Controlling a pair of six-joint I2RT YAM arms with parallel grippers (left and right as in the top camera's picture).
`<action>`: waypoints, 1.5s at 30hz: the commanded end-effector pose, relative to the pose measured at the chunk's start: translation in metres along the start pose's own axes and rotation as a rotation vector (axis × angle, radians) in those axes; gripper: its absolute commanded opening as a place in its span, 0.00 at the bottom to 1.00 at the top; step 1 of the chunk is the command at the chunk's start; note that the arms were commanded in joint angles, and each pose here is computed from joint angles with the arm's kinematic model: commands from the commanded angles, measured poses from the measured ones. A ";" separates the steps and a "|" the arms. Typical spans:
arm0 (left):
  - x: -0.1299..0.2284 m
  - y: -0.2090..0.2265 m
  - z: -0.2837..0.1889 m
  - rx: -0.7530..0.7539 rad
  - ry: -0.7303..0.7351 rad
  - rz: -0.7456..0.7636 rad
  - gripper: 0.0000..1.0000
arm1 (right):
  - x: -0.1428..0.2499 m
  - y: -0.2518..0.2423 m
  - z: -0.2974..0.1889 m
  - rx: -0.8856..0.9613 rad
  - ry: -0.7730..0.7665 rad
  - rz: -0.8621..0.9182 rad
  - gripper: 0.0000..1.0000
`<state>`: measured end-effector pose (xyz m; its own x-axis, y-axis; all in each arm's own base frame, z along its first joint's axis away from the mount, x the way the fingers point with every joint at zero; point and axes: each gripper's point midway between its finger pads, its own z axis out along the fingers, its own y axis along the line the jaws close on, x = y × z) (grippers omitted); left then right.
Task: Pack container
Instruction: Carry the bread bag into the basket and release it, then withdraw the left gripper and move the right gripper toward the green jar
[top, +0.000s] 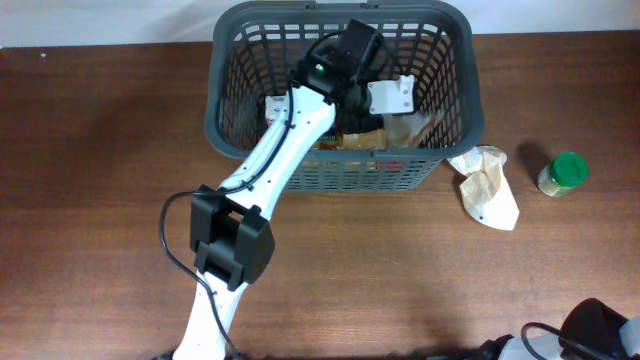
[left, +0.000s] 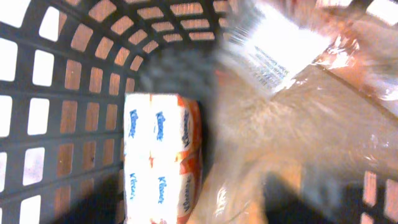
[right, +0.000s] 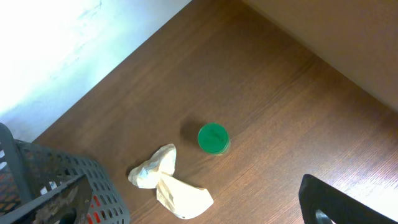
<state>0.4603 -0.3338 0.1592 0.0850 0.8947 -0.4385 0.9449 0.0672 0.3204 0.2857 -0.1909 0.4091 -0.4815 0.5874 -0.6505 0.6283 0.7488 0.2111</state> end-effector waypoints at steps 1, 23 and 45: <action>-0.011 0.011 -0.023 -0.073 0.000 -0.222 0.99 | -0.001 -0.002 -0.003 0.010 -0.011 -0.001 0.99; 0.196 0.124 -0.309 -0.708 -0.014 -1.293 0.99 | -0.002 -0.002 -0.003 0.009 -0.013 -0.001 0.99; 0.363 0.059 -0.281 -0.577 0.361 -1.709 0.99 | 0.071 -0.030 0.215 0.074 0.496 0.154 0.93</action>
<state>0.4574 0.1171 0.2600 -0.8744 -0.2575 -0.4113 -0.2908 0.9566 0.0192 0.3588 -0.2388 0.2040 -0.6011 0.7759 -0.1915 0.7462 0.6307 0.2129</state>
